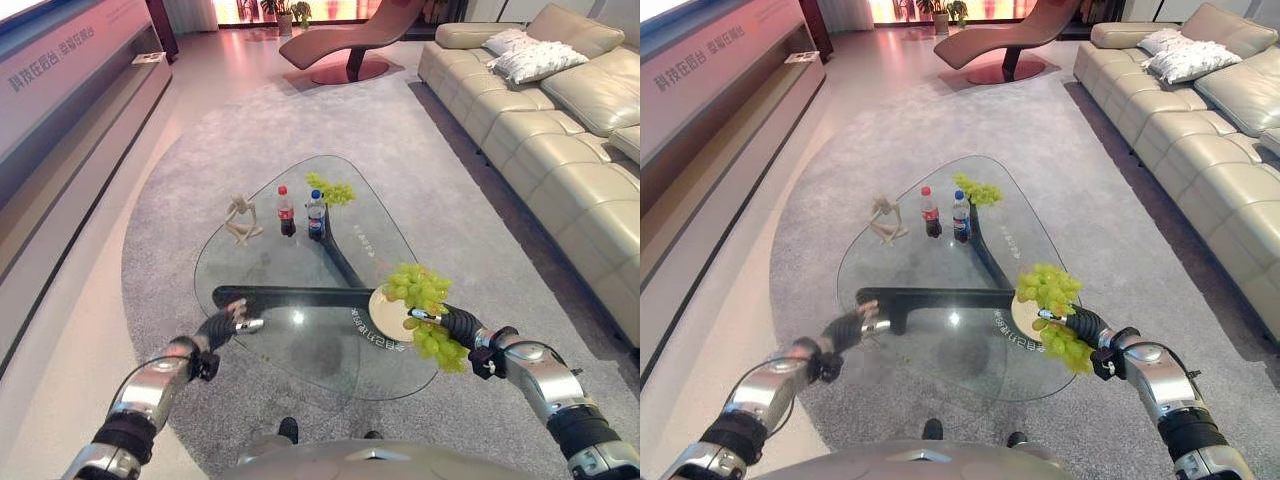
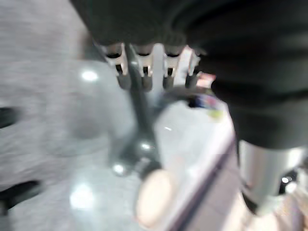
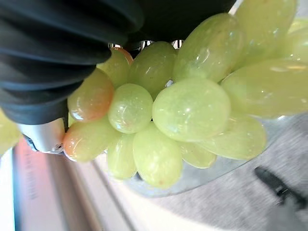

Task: Pick up fruits into the plate

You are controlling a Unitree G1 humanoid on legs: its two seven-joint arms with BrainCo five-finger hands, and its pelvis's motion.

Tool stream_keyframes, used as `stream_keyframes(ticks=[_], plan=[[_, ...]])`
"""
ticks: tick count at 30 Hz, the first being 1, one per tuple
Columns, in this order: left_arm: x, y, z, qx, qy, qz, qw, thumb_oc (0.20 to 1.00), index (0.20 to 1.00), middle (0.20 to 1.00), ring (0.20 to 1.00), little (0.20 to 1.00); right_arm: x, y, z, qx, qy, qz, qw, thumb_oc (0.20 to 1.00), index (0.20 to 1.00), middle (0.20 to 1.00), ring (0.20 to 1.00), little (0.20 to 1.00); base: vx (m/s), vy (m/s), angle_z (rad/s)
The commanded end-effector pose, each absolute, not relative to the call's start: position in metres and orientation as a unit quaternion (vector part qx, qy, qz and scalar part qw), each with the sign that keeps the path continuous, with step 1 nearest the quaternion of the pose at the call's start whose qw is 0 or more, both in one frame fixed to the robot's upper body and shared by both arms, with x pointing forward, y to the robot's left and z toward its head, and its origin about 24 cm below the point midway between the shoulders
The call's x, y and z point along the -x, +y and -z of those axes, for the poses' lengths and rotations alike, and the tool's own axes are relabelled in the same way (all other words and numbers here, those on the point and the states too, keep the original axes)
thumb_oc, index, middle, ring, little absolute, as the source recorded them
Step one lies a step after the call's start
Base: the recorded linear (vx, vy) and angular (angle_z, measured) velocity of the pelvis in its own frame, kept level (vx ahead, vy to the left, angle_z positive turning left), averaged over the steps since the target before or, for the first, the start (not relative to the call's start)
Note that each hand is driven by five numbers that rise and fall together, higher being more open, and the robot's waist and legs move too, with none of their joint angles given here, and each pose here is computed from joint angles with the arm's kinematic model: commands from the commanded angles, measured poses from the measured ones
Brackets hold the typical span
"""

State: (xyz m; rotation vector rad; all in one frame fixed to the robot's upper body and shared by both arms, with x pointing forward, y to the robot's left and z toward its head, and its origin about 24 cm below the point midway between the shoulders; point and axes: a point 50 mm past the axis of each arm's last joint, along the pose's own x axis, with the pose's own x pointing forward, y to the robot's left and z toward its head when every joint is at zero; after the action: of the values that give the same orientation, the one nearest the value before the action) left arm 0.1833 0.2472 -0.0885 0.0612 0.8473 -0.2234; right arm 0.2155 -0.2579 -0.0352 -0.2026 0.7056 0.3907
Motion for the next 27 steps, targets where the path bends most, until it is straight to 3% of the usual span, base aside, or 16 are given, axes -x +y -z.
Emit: stream_keyframes(ticks=[1, 11, 16, 19, 27], plan=[[-0.184, 0.257, 0.1, -0.084, 0.426, 0.073, 0.898, 1.0, 1.0, 1.0, 1.0, 1.0, -0.258, -0.268, 0.002, 0.163, 0.262, -0.144, 0.94, 0.2, 0.2, 0.2, 0.2, 0.2, -0.01, -0.09, 0.02], [-0.164, 0.266, 0.126, -0.153, 0.508, 0.011, 0.847, 1.0, 1.0, 1.0, 1.0, 1.0, -0.297, -0.295, -0.017, 0.321, 0.284, -0.042, 0.903, 0.2, 0.2, 0.2, 0.2, 0.2, -0.08, -0.071, 0.05], [-0.175, 0.259, 0.124, -0.163, 0.496, 0.025, 0.852, 1.0, 1.0, 1.0, 1.0, 1.0, -0.31, -0.31, -0.032, 0.369, 0.288, -0.001, 0.884, 0.2, 0.2, 0.2, 0.2, 0.2, -0.07, -0.015, 0.16], [-0.201, 0.246, 0.114, -0.169, 0.459, 0.043, 0.871, 1.0, 1.0, 1.0, 1.0, 1.0, -0.324, -0.323, -0.054, 0.397, 0.277, 0.052, 0.874, 0.2, 0.2, 0.2, 0.2, 0.2, -0.17, 0.021, 0.17], [-0.235, 0.228, 0.098, -0.182, 0.406, 0.06, 0.894, 1.0, 1.0, 1.0, 1.0, 1.0, -0.344, -0.33, -0.086, 0.409, 0.248, 0.11, 0.871, 0.2, 0.2, 0.2, 0.2, 0.2, -0.14, 0.017, 0.1]])
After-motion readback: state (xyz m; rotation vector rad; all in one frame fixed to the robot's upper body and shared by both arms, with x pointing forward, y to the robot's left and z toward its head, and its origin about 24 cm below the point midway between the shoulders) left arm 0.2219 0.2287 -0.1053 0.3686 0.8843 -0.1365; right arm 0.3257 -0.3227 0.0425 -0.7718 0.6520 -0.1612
